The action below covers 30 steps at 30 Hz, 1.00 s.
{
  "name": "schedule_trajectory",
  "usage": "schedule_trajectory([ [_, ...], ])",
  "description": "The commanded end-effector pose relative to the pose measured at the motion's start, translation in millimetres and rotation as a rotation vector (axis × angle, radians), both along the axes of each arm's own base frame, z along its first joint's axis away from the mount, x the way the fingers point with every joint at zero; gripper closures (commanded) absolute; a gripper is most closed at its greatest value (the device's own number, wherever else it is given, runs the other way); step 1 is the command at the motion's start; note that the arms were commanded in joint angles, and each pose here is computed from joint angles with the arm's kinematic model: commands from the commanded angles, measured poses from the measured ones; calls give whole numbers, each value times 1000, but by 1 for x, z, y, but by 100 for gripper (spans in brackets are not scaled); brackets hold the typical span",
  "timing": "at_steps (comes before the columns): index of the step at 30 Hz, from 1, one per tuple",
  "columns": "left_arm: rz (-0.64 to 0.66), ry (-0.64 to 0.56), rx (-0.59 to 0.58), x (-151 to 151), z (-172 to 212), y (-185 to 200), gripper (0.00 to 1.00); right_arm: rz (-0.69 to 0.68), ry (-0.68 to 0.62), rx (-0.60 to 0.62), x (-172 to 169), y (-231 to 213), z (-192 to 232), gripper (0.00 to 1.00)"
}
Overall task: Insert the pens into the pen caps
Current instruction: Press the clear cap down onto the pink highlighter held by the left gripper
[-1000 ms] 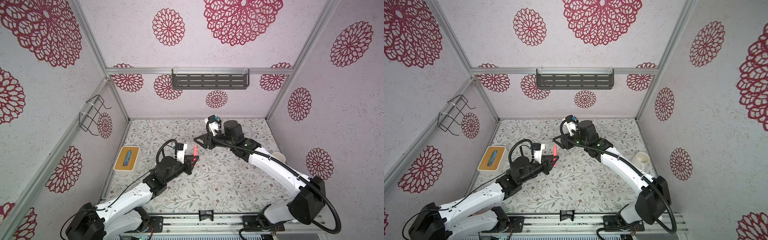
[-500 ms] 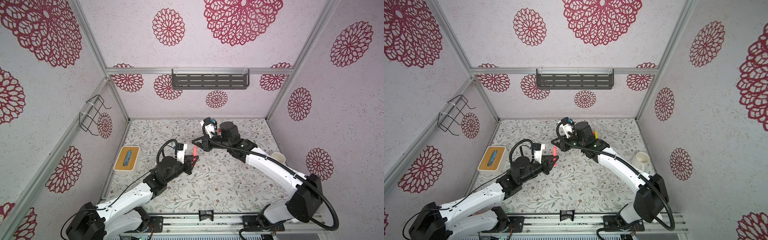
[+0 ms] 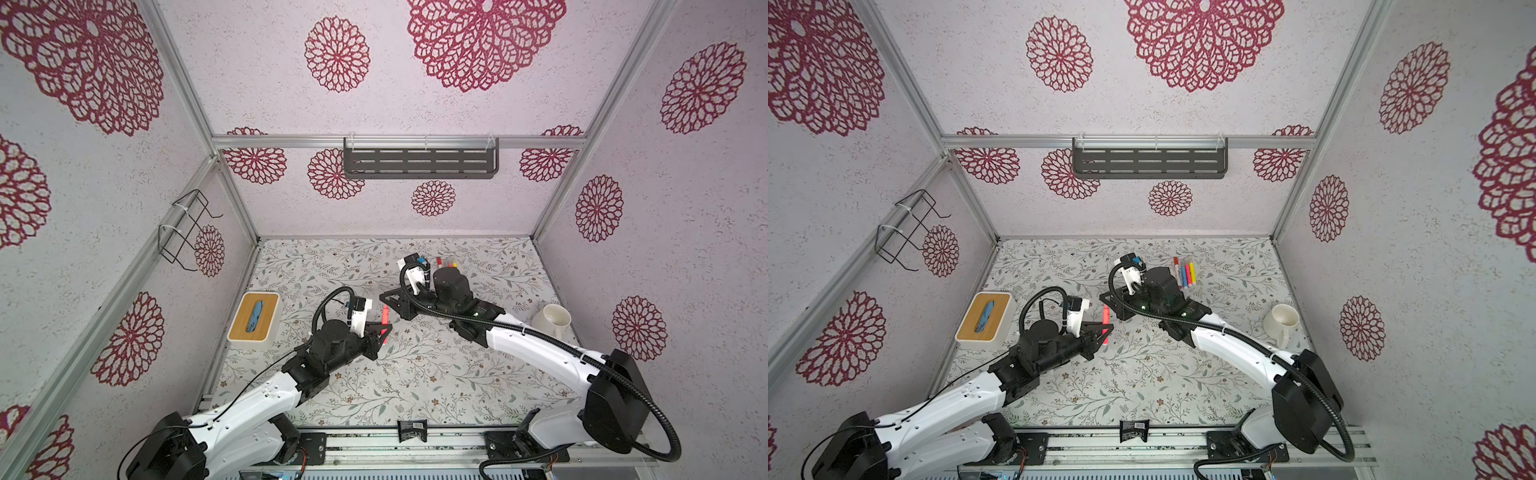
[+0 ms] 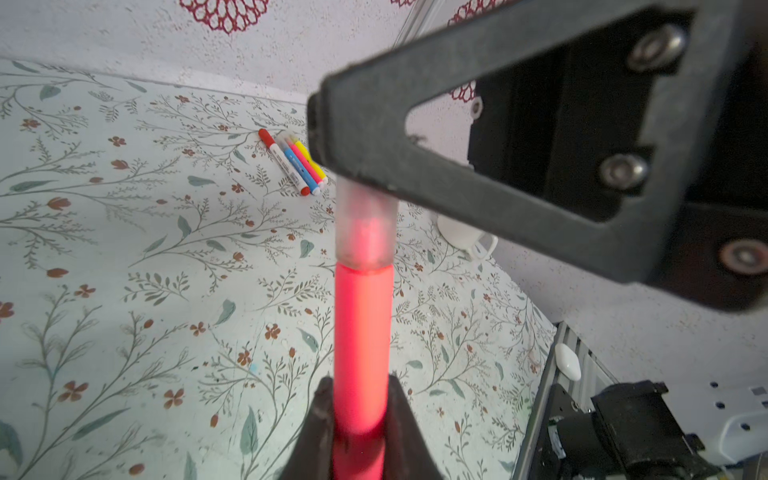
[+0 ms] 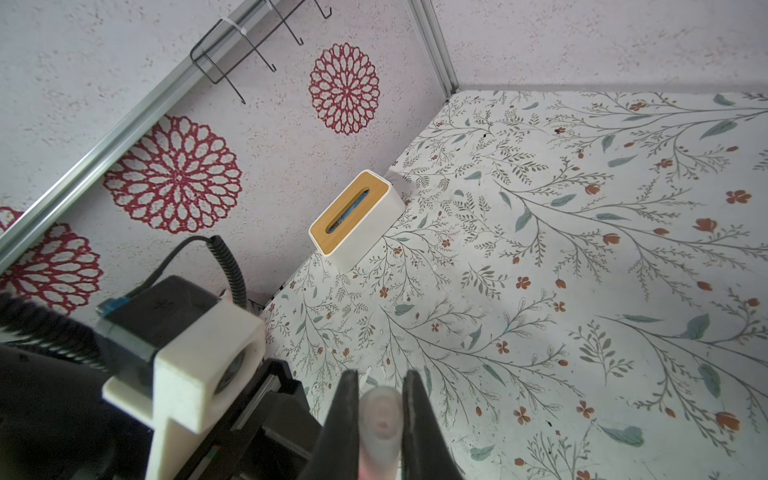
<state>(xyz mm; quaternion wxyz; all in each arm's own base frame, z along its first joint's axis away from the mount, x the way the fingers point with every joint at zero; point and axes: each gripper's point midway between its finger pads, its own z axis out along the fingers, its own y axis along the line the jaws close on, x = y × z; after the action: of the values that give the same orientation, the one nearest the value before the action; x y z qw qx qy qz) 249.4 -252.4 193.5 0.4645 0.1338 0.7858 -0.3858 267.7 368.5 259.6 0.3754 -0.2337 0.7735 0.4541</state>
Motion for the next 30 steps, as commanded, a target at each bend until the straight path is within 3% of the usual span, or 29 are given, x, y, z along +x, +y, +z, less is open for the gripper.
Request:
schedule_trajectory([
  [1,64,-368,-318,9,137,19,100,124,180,-234,-66,-8,-99,100],
  [10,53,-435,-404,5,164,40,100,240,301,-96,-124,-7,-134,100],
  [16,89,-427,-377,10,161,46,100,151,386,-198,-128,-16,-167,100],
  [19,80,-383,-328,17,146,39,100,130,369,-183,-124,-14,-157,100],
  [23,58,-277,-247,27,107,26,100,98,228,-176,-101,-8,-106,100],
  [26,21,-202,-199,27,77,15,100,33,93,-180,-79,-19,-54,87],
  [30,-4,-150,-119,17,50,5,100,-86,-79,-120,-51,-49,14,56],
])
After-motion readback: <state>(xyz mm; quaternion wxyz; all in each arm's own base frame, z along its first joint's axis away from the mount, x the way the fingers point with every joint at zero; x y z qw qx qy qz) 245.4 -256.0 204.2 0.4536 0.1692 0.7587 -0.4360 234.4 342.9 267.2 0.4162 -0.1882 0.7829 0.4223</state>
